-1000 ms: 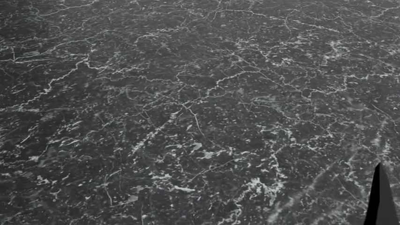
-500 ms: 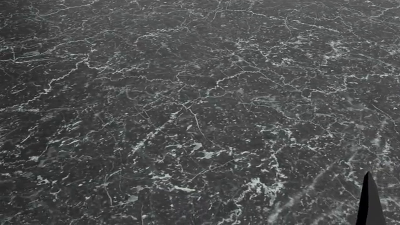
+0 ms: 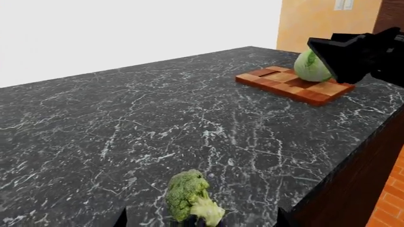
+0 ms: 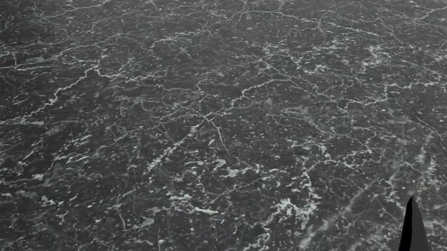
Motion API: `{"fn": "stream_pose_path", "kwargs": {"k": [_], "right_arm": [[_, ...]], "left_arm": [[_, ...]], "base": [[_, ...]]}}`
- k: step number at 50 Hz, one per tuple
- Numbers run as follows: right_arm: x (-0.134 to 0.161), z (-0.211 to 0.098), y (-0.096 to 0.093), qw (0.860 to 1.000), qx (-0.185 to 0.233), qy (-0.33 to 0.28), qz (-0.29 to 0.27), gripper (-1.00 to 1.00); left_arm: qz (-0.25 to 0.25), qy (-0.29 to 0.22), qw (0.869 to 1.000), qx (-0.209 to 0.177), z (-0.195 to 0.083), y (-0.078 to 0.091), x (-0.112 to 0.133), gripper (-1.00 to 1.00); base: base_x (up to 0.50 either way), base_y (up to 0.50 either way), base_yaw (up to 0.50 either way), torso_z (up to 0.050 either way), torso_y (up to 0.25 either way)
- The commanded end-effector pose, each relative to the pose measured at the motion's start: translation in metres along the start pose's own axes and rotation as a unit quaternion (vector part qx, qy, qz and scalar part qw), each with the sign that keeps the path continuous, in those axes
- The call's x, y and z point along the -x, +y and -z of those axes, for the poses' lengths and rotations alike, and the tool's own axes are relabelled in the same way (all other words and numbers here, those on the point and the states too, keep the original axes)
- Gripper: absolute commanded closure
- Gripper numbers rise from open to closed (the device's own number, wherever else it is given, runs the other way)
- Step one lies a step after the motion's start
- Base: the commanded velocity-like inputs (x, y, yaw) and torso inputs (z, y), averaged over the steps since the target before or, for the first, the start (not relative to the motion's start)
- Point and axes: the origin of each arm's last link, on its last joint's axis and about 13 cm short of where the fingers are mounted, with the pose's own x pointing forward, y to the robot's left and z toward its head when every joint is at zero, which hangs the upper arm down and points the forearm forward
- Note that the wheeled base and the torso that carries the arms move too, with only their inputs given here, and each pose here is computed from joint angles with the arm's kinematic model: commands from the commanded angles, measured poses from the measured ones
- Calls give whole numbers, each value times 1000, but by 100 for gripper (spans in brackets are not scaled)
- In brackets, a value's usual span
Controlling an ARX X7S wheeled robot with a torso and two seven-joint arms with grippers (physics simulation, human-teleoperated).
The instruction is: Place the broccoli and the cabbage on separate cutting boards.
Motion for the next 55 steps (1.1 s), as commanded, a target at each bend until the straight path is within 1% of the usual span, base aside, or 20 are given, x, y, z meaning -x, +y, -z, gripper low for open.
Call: {"fn": "stream_pose_path", "kwargs": {"k": [1, 6, 7, 8, 9, 10, 11, 12, 13, 14, 15, 20, 23, 27, 36, 43, 46, 52, 55], "right_arm": [[-1, 5, -4, 1000, -2, -8, 9, -100], [-2, 7, -3, 1000, -3, -5, 6, -100], [-3, 8, -3, 1000, -3, -4, 6, -100], [-3, 9, -3, 1000, -4, -3, 5, -100], [-3, 9, -3, 1000, -4, -3, 5, -100], [-3, 10, -2, 1000, -5, -3, 5, -100], [-4, 10, -2, 1000, -7, -2, 4, -100], [-4, 11, -2, 1000, -7, -1, 4, -100], [-5, 12, -3, 1000, -9, -1, 4, -100], [-5, 12, -2, 1000, -9, -1, 4, -100], [-5, 12, -2, 1000, -8, 0, 4, -100], [-4, 15, -1, 1000, -13, 1, 4, -100], [-4, 16, -2, 1000, -14, 1, 5, -100], [-4, 18, -2, 1000, -15, 3, 6, -100], [-3, 17, -1, 1000, -17, 6, 6, -100], [-3, 19, -2, 1000, -18, 7, 8, -100], [-3, 19, -2, 1000, -17, 7, 7, -100], [-5, 20, 0, 1000, -18, 8, 7, -100], [-4, 22, -1, 1000, -19, 10, 7, -100]], "left_arm": [[-8, -3, 1000, 13, 1, -2, -4, -100], [-10, -8, 1000, 18, 2, -3, -4, -100], [-5, -41, 999, 15, -7, 1, -29, -100], [70, -50, 996, 29, -25, 18, -58, -100], [72, 0, 996, 61, -52, 37, -71, -100], [55, 49, 994, 81, -61, 44, -79, -100], [81, 27, 992, 92, -72, 41, -97, -100], [117, 6, 987, 110, -75, 35, -116, -100], [117, 10, 991, 68, -70, 35, -129, -100], [45, -24, 998, 35, -73, 42, -137, -100], [-33, -62, 998, 3, -78, 52, -143, -100], [-47, -71, 996, -5, -89, 53, -136, -100], [-47, -77, 996, -7, -96, 52, -134, -100], [-40, -71, 997, -16, -96, 50, -136, -100], [-18, -32, 999, -18, -76, 45, -138, -100], [-6, 9, 1000, -6, -54, 45, -144, -100], [1, 20, 1000, -10, -48, 43, -145, -100], [3, 38, 999, 0, -42, 45, -149, -100], [7, 47, 999, -1, -38, 43, -150, -100]], "base": [[0, 0, 0, 0, 0], [0, 0, 0, 0, 0], [0, 0, 0, 0, 0], [0, 0, 0, 0, 0], [0, 0, 0, 0, 0], [0, 0, 0, 0, 0], [0, 0, 0, 0, 0], [0, 0, 0, 0, 0], [0, 0, 0, 0, 0], [0, 0, 0, 0, 0], [0, 0, 0, 0, 0], [0, 0, 0, 0, 0], [0, 0, 0, 0, 0], [0, 0, 0, 0, 0], [0, 0, 0, 0, 0], [0, 0, 0, 0, 0], [0, 0, 0, 0, 0], [0, 0, 0, 0, 0], [0, 0, 0, 0, 0]]}}
